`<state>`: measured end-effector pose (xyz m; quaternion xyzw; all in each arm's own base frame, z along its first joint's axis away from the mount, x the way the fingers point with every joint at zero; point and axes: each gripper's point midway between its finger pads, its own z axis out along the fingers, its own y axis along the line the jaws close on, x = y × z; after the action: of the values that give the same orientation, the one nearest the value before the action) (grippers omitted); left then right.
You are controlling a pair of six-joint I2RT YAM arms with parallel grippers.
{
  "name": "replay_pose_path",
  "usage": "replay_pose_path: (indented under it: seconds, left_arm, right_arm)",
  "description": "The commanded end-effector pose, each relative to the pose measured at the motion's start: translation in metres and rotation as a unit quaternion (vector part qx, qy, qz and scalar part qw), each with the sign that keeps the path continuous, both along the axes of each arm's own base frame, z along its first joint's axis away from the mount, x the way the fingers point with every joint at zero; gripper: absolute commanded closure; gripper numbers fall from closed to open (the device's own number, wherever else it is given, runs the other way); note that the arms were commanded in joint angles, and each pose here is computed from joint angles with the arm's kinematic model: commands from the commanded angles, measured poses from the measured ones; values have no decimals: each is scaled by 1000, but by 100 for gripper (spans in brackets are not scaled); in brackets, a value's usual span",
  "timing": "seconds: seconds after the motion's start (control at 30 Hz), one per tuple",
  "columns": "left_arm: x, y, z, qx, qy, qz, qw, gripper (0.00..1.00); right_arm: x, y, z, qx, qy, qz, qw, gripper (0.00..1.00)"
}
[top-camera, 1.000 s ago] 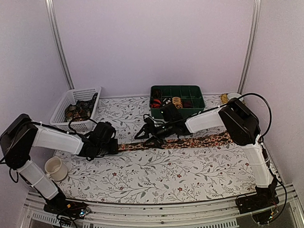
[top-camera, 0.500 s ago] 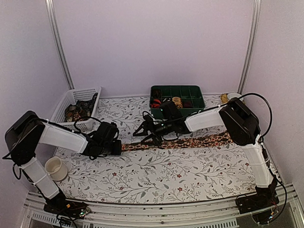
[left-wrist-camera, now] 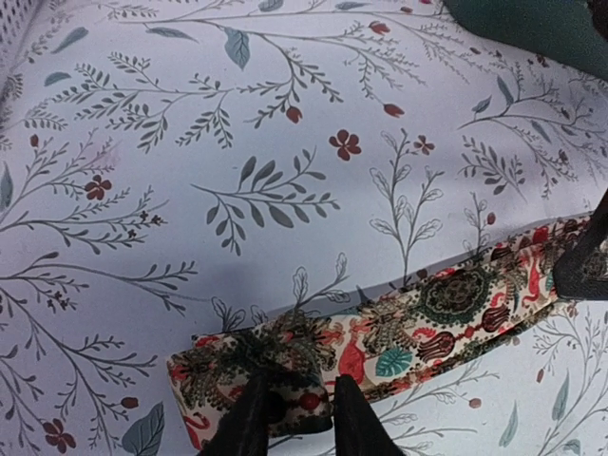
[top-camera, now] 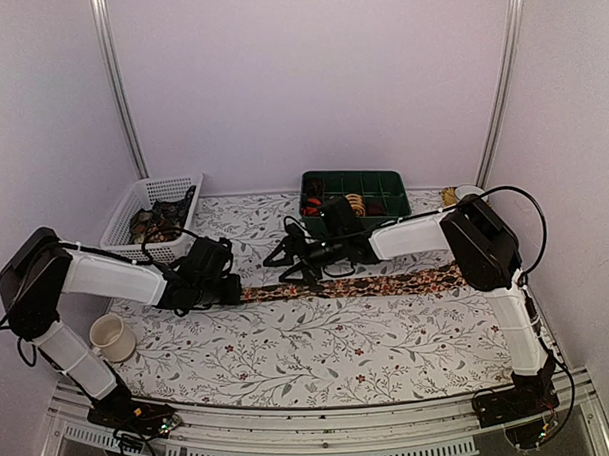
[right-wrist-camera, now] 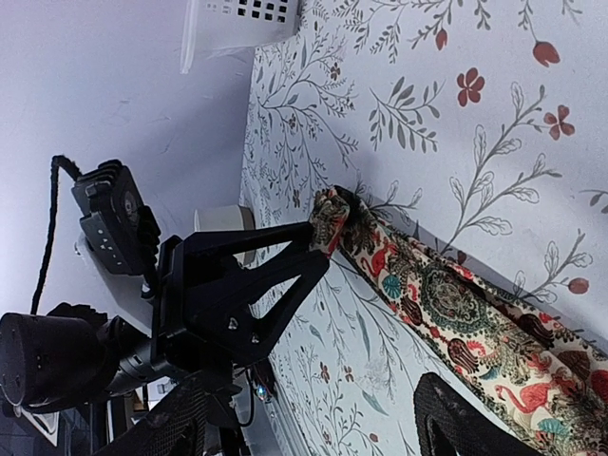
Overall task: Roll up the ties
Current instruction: Roll the tie at the center of the board.
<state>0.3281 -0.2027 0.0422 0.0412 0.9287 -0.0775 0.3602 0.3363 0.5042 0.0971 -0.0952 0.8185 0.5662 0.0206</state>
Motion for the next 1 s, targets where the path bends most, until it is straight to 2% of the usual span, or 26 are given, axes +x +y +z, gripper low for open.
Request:
replay_pose_path:
  seconds: [0.0,0.33,0.37,0.43,0.63,0.8,0.97]
  left_arm:
    - [-4,-1,14,-6,-14,-9,1000,74]
    - [-4,7,28,-53,-32,1,998,68]
    - [-4,12,31,-59,-36,9,998,68]
    - [-4,25,37,-75,-43,34,996,67]
    - [-6,58,28,-152,-21,84,985,68]
    - [-3,55,15,-192,10,70,979,68]
    - [5,48,9,-236,31,56,970,68]
  right_arm:
    - [3,5,61,41,-37,1,998,25]
    - [19,25,54,44,-33,-13,998,25]
    - [20,30,35,34,-21,-14,999,25]
    - [21,38,26,29,-15,-15,999,26]
    - [20,58,10,34,-3,-14,999,33]
    - [13,73,2,64,13,2,998,39]
    - [9,78,-2,81,33,8,996,40]
